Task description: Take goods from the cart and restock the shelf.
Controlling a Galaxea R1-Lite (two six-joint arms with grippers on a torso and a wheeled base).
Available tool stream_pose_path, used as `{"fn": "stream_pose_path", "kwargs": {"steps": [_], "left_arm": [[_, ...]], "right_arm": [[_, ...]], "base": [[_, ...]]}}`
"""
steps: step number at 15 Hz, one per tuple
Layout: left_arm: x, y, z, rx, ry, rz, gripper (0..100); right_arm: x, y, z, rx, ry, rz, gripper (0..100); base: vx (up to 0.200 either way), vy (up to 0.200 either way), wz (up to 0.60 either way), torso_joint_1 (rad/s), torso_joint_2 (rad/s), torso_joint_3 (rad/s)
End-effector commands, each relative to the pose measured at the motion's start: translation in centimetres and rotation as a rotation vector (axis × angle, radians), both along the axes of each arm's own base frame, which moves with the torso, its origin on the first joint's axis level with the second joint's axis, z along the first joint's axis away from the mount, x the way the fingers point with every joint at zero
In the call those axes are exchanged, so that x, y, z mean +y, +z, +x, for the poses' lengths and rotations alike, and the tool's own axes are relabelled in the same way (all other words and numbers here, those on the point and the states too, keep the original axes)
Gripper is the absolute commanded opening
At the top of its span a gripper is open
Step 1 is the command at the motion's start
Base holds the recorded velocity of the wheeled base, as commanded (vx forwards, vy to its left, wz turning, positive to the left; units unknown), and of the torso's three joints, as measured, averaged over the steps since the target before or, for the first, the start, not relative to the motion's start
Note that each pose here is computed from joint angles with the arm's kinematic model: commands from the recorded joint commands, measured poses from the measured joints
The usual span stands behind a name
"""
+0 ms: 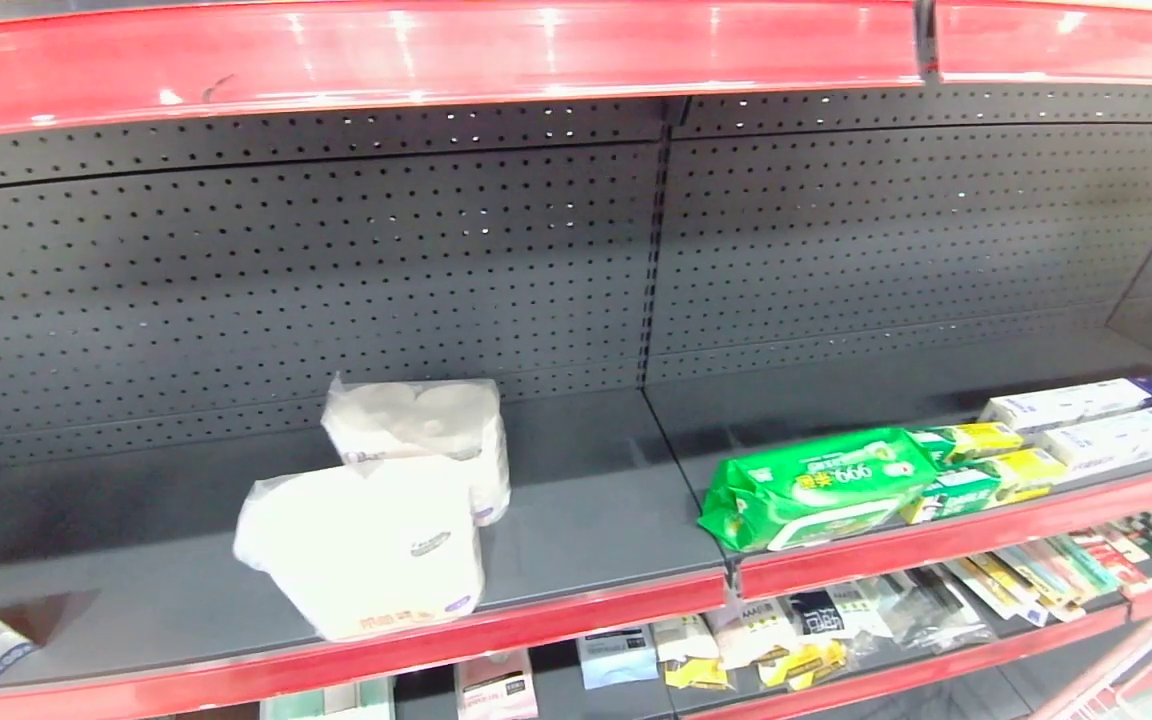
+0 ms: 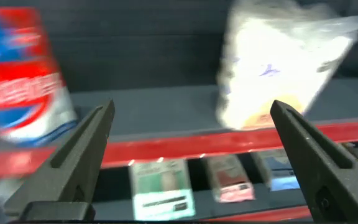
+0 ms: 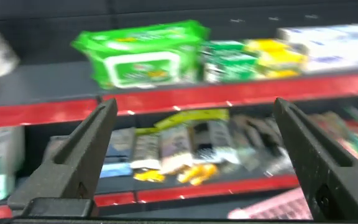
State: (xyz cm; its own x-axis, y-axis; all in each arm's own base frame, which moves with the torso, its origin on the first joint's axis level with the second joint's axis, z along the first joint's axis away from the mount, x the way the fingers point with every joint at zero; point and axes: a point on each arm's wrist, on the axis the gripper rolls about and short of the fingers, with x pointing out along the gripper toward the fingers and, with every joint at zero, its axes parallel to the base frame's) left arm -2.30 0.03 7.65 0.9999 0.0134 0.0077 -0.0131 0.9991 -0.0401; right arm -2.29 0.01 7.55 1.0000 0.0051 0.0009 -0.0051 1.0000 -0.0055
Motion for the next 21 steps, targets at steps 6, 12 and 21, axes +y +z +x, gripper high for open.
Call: {"fn": "stream_pose_path", "kwargs": {"steps": [6, 12, 21], "left_arm": [[0.0, 0.0, 0.0, 0.002, -0.016, 0.048, 100], [0.1, 13.9, 6.7, 0.129, 0.032, -0.089, 100], [2.6, 10.3, 13.3, 0.532, 0.284, -0.102, 100]], "right_arm": [[0.0, 0.0, 0.0, 0.002, 0.001, -0.001, 100], [0.0, 0.0, 0.0, 0.002, 0.001, -0.001, 100], [0.0, 0.0, 0.0, 0.001, 0.001, -0.001, 100]], "base": [[0.000, 0.000, 0.00, 0.000, 0.00, 0.000], [0.000, 0.000, 0.00, 0.000, 0.00, 0.000], [0.000, 0.000, 0.00, 0.000, 0.00, 0.000]]}}
